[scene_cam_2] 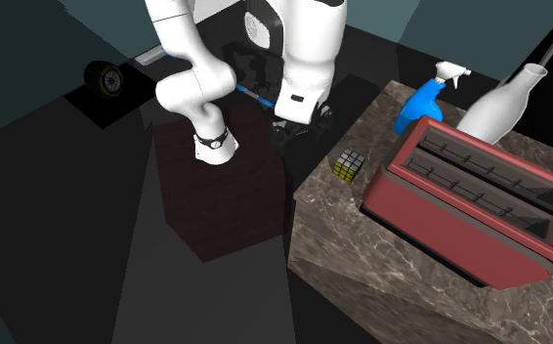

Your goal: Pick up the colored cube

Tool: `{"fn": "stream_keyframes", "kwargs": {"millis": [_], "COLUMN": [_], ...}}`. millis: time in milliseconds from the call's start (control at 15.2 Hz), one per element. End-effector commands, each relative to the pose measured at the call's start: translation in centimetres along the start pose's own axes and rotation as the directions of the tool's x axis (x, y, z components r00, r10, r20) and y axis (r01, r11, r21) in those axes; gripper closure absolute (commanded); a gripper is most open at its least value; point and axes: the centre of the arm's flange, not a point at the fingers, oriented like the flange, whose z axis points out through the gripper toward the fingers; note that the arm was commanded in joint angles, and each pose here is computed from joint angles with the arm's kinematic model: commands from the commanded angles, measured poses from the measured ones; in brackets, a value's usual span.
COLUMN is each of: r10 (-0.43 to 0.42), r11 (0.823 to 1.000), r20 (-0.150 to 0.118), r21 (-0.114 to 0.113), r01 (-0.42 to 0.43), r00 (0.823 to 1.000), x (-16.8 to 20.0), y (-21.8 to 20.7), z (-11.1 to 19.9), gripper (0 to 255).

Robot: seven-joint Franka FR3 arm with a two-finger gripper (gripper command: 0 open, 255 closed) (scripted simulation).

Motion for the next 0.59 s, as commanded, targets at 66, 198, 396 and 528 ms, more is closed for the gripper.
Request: {"fn": "stream_keyframes", "kwargs": {"millis": [66,198,396,528], "r10": [-0.022,-0.036,-0.058,-0.072], "r11": [1.0,0.999,0.998,0.997], "r20": [0.001,0.002,0.003,0.004], "r21": [0.01,0.016,0.025,0.031], "r01": [0.022,0.036,0.058,0.072], "r00": [1.0,0.999,0.998,0.997], "x": [1.4,2.2,3.4,4.1], "y": [-3.5,-5.9,-9.4,-11.8], "z": [1.0,1.6,2.5,3.0], "gripper": [0,0,0,0]}}
